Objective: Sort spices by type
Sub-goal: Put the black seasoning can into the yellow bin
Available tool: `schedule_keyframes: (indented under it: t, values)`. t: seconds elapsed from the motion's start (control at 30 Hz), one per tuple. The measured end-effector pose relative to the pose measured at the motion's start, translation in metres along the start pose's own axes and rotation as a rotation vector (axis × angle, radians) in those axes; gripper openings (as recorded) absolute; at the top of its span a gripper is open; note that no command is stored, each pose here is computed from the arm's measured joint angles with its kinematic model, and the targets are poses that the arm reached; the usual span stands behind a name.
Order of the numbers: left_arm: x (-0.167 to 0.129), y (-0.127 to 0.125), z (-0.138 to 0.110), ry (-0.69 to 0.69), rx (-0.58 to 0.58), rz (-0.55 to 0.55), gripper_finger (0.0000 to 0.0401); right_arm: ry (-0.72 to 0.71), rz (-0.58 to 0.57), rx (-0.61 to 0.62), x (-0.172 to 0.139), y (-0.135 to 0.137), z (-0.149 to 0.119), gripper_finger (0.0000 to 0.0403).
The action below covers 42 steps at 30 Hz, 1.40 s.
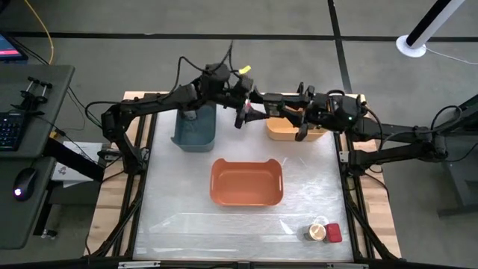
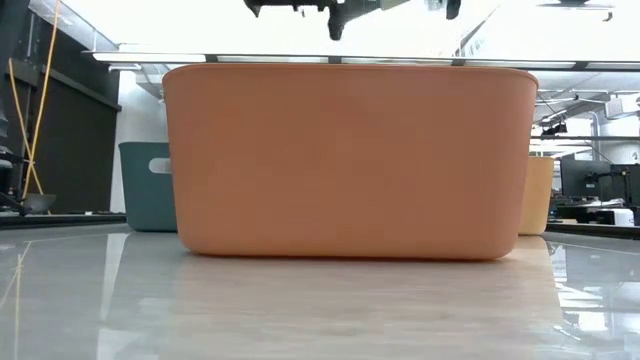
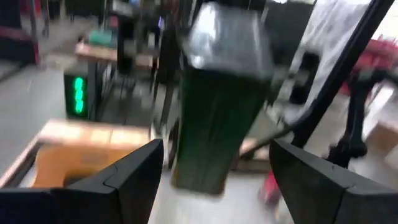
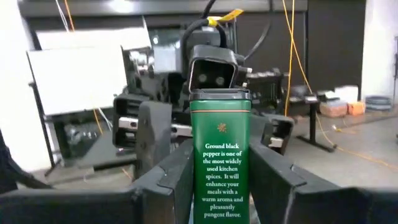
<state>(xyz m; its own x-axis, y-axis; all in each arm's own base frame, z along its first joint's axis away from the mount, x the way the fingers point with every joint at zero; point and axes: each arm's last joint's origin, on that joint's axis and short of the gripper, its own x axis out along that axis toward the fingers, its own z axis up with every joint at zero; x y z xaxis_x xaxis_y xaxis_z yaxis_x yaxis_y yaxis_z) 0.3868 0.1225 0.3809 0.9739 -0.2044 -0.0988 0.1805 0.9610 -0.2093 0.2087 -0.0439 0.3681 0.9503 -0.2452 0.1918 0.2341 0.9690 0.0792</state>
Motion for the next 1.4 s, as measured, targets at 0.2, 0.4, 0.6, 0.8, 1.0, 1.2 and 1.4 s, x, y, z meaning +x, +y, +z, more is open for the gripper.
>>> schedule_keyframes:
  t: [0.2, 0.4, 0.6, 0.8, 1.0, 1.2, 1.4]
  values:
    - [0.000, -0.005, 0.014, -0.131, 0.003, -0.028, 0.0278, -0.049, 0.010, 0.014, 0.000, 0.001, 0.005, 0.0124]
    - [0.007, -0.013, 0.012, -0.143, 0.016, -0.007, 0.0278, -0.110, 0.049, 0.033, 0.004, 0.002, 0.008, 0.0124]
    - [0.009, -0.018, 0.017, -0.202, 0.074, 0.032, 0.0260, -0.112, 0.097, 0.083, 0.014, 0.003, 0.001, 0.0124]
    - [0.010, -0.018, 0.013, -0.163, 0.056, 0.033, 0.0183, -0.158, 0.105, 0.073, 0.016, 0.004, 0.003, 0.0124]
    - [0.010, -0.018, 0.012, -0.153, 0.057, 0.029, 0.0096, -0.190, 0.104, 0.050, 0.012, 0.004, 0.009, 0.0124]
    - [0.010, -0.018, 0.012, -0.154, 0.062, 0.032, 0.0080, -0.178, 0.100, 0.115, 0.012, 0.003, 0.008, 0.0124]
    - [0.009, -0.013, 0.007, -0.103, 0.059, 0.058, 0.0080, -0.204, 0.022, 0.150, 0.007, 0.001, 0.013, 0.0159]
